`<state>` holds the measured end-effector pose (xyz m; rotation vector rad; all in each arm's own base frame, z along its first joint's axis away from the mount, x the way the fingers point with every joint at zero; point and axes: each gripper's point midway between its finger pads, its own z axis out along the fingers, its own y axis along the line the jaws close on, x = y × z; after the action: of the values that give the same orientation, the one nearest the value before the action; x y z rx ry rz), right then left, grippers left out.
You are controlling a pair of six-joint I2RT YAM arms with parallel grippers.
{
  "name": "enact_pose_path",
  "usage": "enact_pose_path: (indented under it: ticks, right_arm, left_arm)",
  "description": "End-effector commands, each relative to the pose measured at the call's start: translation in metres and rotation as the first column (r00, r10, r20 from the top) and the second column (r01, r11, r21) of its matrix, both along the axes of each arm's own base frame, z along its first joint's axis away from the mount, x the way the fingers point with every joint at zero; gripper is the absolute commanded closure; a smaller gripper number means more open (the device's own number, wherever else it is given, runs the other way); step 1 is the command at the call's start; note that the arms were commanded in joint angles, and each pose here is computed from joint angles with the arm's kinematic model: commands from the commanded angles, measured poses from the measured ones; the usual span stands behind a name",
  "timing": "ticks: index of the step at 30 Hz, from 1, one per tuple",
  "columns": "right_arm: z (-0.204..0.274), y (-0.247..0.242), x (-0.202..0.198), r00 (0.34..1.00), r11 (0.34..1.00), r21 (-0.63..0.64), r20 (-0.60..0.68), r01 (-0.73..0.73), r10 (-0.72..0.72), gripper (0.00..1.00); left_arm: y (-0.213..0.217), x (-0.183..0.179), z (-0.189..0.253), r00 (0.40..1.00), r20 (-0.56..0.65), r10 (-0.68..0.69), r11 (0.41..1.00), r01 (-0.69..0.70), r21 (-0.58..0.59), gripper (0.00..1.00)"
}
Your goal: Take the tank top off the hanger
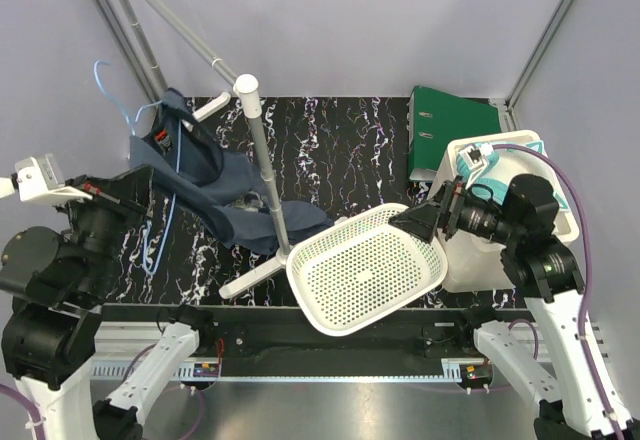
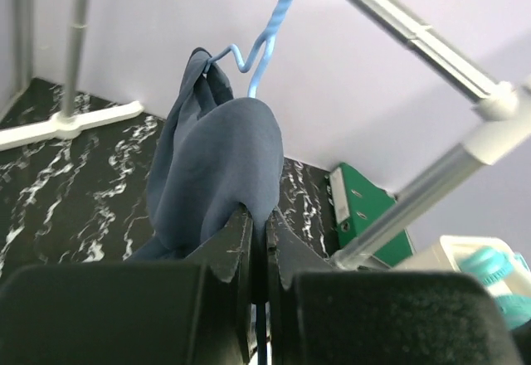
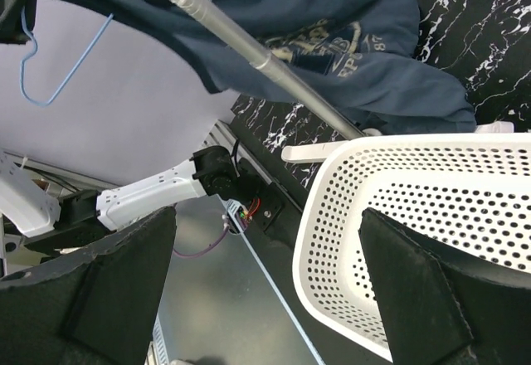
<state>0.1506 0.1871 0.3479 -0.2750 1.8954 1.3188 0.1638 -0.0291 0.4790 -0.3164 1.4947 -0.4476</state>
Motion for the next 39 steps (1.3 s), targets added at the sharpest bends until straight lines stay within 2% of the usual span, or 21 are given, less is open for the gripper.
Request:
enact_pose_path:
  ticks: [1,5,6,8,9,10,13,16,17,19,20,22,25,26,28,29,30,31,35,39]
  right_arm:
    - [0.014,0.003,0.027,0.996,1.000,-0.010,0.090,0.015,-0.014,0.00]
    - [0.020,0.006,0.056,0.992,0.999,-0.024,0.116,0.048,-0.045,0.00]
    - [0.016,0.006,0.068,0.992,0.997,-0.036,0.109,0.074,-0.070,0.00]
    - [0.020,0.006,0.080,0.987,0.995,-0.044,0.133,0.094,-0.088,0.00]
    - [0.016,0.005,0.090,0.987,0.992,-0.058,0.123,0.114,-0.106,0.00]
    - [0.021,0.006,0.094,0.984,0.991,-0.059,0.136,0.120,-0.111,0.00]
    - [0.028,0.005,0.112,0.976,0.986,-0.089,0.181,0.142,-0.124,0.00]
    - [0.037,0.007,0.127,0.970,0.984,-0.103,0.211,0.147,-0.122,0.00]
    - [0.034,0.009,0.136,0.972,0.983,-0.111,0.200,0.146,-0.122,0.00]
    - [0.046,0.011,0.142,0.968,0.984,-0.103,0.223,0.143,-0.117,0.00]
    - [0.044,0.014,0.149,0.971,0.986,-0.105,0.214,0.131,-0.107,0.00]
    - [0.054,0.017,0.156,0.964,0.988,-0.087,0.244,0.129,-0.105,0.00]
    - [0.058,0.028,0.167,0.959,0.993,-0.069,0.274,0.094,-0.072,0.00]
    - [0.053,0.034,0.172,0.962,0.994,-0.074,0.268,0.075,-0.053,0.00]
    - [0.057,0.051,0.170,0.952,0.995,-0.089,0.306,0.035,-0.006,0.00]
    - [0.051,0.059,0.177,0.952,0.994,-0.105,0.307,0.038,-0.004,0.00]
    - [0.053,0.066,0.177,0.945,0.993,-0.116,0.326,0.032,0.007,0.00]
    - [0.051,0.081,0.172,0.937,0.991,-0.134,0.346,0.002,0.044,0.00]
    - [0.034,0.101,0.188,0.948,0.986,-0.163,0.318,0.035,0.019,0.01]
    - [0.035,0.114,0.193,0.937,0.987,-0.143,0.348,0.072,-0.018,0.04]
  left_arm:
    - [0.020,0.018,-0.025,0.989,-0.048,0.143,0.988,-0.145,-0.044,1.00]
    - [0.008,0.043,-0.065,0.984,-0.127,0.124,0.989,-0.134,-0.070,1.00]
    - [0.002,0.054,-0.088,0.979,-0.174,0.105,0.991,-0.119,-0.069,1.00]
    - [-0.007,0.067,-0.096,0.983,-0.166,0.081,0.989,-0.100,-0.112,1.00]
    - [-0.015,0.076,-0.114,0.978,-0.201,0.053,0.991,-0.077,-0.112,1.00]
    - [-0.020,0.084,-0.111,0.984,-0.176,0.037,0.989,-0.061,-0.134,1.00]
    - [-0.036,0.109,-0.125,0.979,-0.203,-0.016,0.989,-0.014,-0.144,1.00]
    - [-0.058,0.137,-0.127,0.973,-0.196,-0.124,0.983,0.094,-0.157,1.00]
    - [-0.074,0.139,-0.126,0.957,-0.193,-0.218,0.967,0.185,-0.174,1.00]
    - [-0.083,0.162,-0.132,0.939,-0.194,-0.285,0.948,0.246,-0.201,1.00]
    - [-0.100,0.161,-0.129,0.900,-0.184,-0.395,0.909,0.355,-0.218,1.00]
    - [-0.109,0.176,-0.131,0.862,-0.177,-0.475,0.872,0.434,-0.225,1.00]
    - [-0.135,0.170,-0.114,0.755,-0.118,-0.645,0.760,0.618,-0.201,1.00]
    - [-0.146,0.166,-0.113,0.691,-0.113,-0.714,0.697,0.687,-0.206,1.00]
    - [-0.153,0.163,-0.112,0.635,-0.108,-0.765,0.641,0.736,-0.218,1.00]
    - [-0.161,0.158,-0.110,0.577,-0.093,-0.812,0.581,0.783,-0.223,1.00]
    - [-0.163,0.157,-0.106,0.556,-0.073,-0.828,0.558,0.804,-0.207,1.00]
    - [-0.164,0.156,-0.106,0.544,-0.072,-0.836,0.546,0.811,-0.210,1.00]
    - [-0.166,0.153,-0.105,0.518,-0.071,-0.852,0.521,0.828,-0.210,1.00]
    - [-0.168,0.146,-0.102,0.487,-0.071,-0.871,0.490,0.843,-0.222,1.00]
